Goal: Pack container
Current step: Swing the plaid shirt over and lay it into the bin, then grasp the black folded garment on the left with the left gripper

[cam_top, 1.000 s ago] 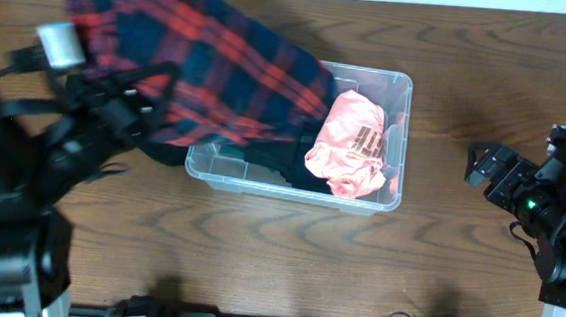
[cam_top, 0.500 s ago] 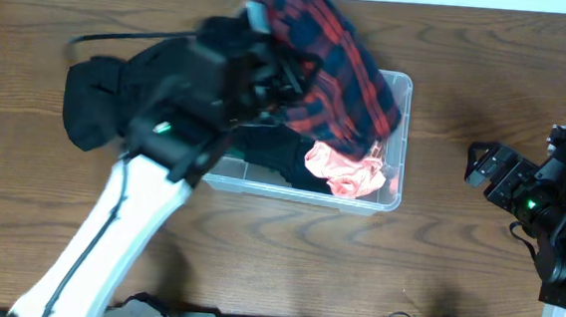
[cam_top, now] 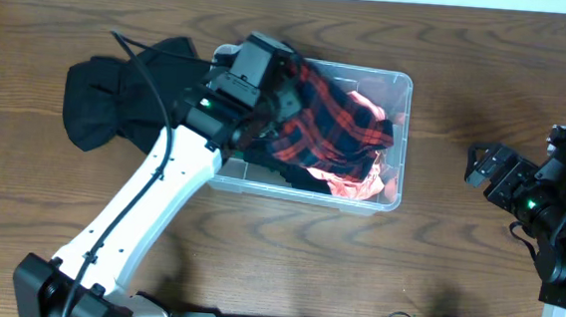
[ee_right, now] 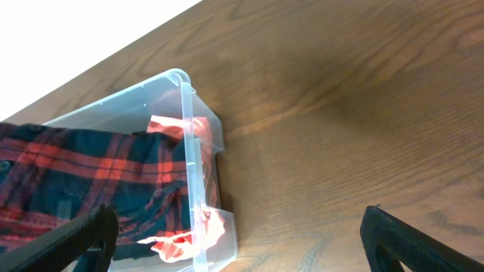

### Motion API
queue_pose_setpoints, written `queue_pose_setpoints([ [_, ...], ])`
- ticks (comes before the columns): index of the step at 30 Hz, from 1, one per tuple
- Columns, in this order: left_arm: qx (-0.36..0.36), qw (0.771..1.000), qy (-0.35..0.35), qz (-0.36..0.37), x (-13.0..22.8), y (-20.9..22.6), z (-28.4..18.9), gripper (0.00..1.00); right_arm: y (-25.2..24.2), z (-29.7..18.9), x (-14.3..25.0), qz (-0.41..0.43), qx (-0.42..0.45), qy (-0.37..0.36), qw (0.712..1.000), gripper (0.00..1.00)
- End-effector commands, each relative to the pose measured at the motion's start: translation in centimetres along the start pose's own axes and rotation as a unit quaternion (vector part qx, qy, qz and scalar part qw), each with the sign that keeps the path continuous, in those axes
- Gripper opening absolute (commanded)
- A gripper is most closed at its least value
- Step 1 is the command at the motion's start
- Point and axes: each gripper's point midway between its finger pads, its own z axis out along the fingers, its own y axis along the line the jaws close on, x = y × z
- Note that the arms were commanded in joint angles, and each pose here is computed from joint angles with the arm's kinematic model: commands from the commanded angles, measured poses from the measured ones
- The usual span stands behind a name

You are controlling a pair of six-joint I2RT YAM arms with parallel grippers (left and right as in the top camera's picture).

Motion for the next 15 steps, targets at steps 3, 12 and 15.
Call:
queue_pose_setpoints([
  [3, -0.072, 0.992, -0.031, 0.096, -3.8, 4.6, -1.0, 0.7, -0.3, -0.1, -0.3, -0.003, 0.007, -0.005, 1.0, 0.99],
  [12, -0.161, 0.985, -0.058, -0.026, -12.3, 16.9, -4.2, 0.83, -0.3, -0.1, -0.3, -0.003, 0.007, -0.005, 1.0, 0.99],
  [15, -0.149, 0.985, -0.069, -0.058, -14.9, 20.5, -5.7, 0.85, -0.3, -0.1, -0.3, -0.003, 0.007, -0.005, 1.0, 0.99],
])
